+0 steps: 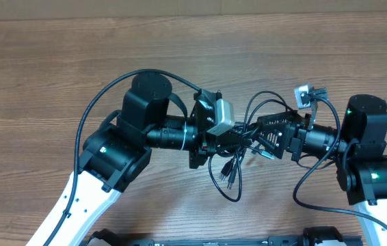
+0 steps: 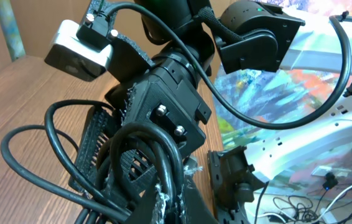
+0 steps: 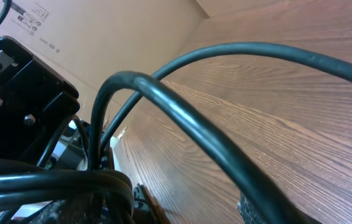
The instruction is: Untangle cables
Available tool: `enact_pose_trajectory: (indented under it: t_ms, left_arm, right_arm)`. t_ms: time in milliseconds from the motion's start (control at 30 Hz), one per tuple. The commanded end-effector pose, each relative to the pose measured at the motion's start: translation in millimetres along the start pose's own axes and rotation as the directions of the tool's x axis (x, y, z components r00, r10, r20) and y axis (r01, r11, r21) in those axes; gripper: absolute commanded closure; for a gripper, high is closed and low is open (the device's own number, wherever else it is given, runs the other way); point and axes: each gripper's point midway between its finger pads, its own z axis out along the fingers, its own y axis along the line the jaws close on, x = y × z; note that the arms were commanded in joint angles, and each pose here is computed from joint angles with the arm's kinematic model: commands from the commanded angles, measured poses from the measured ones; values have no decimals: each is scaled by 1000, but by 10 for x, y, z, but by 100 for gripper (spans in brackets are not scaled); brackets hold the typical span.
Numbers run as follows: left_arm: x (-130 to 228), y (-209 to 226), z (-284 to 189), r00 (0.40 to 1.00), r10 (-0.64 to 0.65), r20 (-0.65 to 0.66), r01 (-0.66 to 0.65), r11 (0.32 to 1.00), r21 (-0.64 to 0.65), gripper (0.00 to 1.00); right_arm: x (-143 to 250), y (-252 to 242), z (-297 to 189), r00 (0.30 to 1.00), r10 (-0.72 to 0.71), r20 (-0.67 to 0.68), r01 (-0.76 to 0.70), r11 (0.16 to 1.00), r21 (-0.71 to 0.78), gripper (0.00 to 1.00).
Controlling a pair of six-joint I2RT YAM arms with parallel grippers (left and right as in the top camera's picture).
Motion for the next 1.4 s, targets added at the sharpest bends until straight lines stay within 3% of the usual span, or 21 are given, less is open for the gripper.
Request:
enact_pose_trajectory:
  t_ms: [0, 333, 833, 967, 1033, 1367]
  left_arm:
    - [-34, -171, 60, 1000, -15, 0, 15, 997, 81, 96]
    - [22, -448, 181, 999, -20, -30, 25, 984, 176, 96]
    - [127, -503, 181, 995, -70, -75, 83, 978, 191, 96]
    - [119, -538, 173, 995, -71, -72, 84, 974, 211, 96]
    - [119, -539, 174, 995, -71, -72, 85, 974, 212, 96]
    - [97, -619, 151, 995, -72, -63, 86, 962, 260, 96]
  right_arm:
    - [-42, 64, -7, 1000, -21, 6, 21, 1000, -18, 32]
    - [-51, 27, -6, 1000, -19, 12, 19, 1000, 4, 32]
    - [-55, -66, -9, 1000, 19, 21, -21, 998, 56, 32]
    - [-33, -227, -25, 998, 52, 31, -56, 988, 143, 31]
    - [-22, -354, -49, 995, 92, 48, -100, 972, 213, 25]
    - [59, -766, -193, 977, 184, 108, -213, 875, 436, 24]
